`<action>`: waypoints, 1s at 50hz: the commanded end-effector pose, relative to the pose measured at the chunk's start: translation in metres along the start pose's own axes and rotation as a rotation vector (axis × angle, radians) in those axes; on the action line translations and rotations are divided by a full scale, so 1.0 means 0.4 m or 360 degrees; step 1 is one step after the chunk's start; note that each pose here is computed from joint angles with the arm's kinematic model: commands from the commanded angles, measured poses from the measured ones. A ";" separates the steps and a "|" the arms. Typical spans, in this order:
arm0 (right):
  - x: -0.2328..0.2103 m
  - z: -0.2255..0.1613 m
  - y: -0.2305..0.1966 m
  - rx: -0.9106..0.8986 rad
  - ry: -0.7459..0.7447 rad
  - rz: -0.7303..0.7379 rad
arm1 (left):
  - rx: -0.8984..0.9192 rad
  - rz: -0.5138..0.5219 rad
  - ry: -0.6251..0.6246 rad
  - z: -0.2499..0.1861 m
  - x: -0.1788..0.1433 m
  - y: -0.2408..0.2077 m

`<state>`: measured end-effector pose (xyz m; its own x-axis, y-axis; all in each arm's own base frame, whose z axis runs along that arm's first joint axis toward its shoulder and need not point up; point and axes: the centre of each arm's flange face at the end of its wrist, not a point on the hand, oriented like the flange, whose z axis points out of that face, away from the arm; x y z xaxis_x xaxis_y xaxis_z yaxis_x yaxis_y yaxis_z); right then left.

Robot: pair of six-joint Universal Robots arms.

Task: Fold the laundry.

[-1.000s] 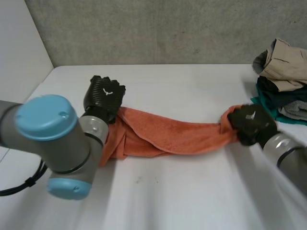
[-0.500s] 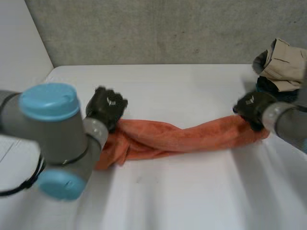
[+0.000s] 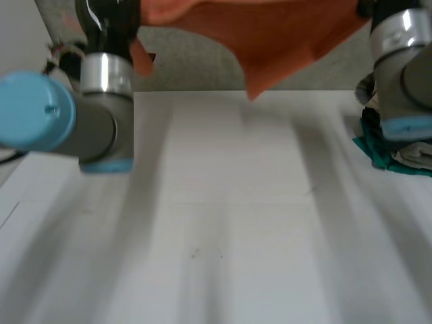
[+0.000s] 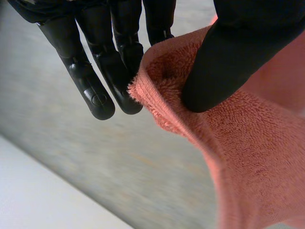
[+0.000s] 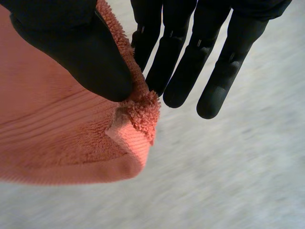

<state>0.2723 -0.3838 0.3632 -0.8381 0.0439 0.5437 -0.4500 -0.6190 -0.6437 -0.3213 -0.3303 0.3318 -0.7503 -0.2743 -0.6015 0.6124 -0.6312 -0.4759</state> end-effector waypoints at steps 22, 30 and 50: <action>-0.152 -0.487 0.244 -0.1151 -0.0927 0.0130 | -0.0502 -0.0149 0.0968 -0.495 0.113 0.045; -0.104 -0.477 0.294 -0.1195 -0.0874 0.0171 | -0.0793 -0.0572 0.0812 -0.424 0.006 0.105; -0.105 -0.486 0.300 -0.1209 -0.0889 0.0187 | -0.1373 -0.1151 0.0948 -0.476 -0.002 0.233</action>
<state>0.1932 -0.3084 0.1594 -0.7116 -0.4872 0.5063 -0.6168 0.0879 -0.7822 -0.2099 -0.2537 0.1816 -0.9064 0.3963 -0.1463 0.2358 0.1872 -0.9536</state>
